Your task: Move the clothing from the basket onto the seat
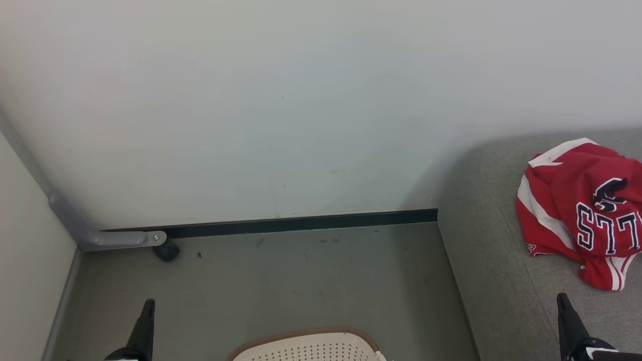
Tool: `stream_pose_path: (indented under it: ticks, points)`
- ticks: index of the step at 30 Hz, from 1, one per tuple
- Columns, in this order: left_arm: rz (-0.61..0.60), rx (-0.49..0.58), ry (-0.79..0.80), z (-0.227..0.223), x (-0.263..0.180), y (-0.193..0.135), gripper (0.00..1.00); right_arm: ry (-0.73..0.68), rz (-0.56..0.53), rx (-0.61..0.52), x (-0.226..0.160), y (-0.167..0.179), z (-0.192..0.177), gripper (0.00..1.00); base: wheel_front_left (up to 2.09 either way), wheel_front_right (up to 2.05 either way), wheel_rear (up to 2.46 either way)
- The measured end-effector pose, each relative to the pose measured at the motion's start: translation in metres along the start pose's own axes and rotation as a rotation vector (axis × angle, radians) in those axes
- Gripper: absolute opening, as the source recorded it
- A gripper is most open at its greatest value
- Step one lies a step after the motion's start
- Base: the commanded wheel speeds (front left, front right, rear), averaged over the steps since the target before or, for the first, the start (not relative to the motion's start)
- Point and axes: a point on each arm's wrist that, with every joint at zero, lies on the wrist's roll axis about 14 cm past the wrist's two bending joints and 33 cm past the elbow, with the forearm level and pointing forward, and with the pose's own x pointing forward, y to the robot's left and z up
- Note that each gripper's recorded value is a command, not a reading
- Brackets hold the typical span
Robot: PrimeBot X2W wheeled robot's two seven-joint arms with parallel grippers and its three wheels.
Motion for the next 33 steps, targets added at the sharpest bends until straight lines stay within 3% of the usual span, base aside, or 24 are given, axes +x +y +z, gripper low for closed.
stream_pose_path:
  ticks: [33]
  points:
    - [0.0,0.0,0.0,-0.0001,0.0,0.0,0.0,0.0,0.0,0.0,0.0,0.0,0.0,0.0,0.0,0.0,0.0]
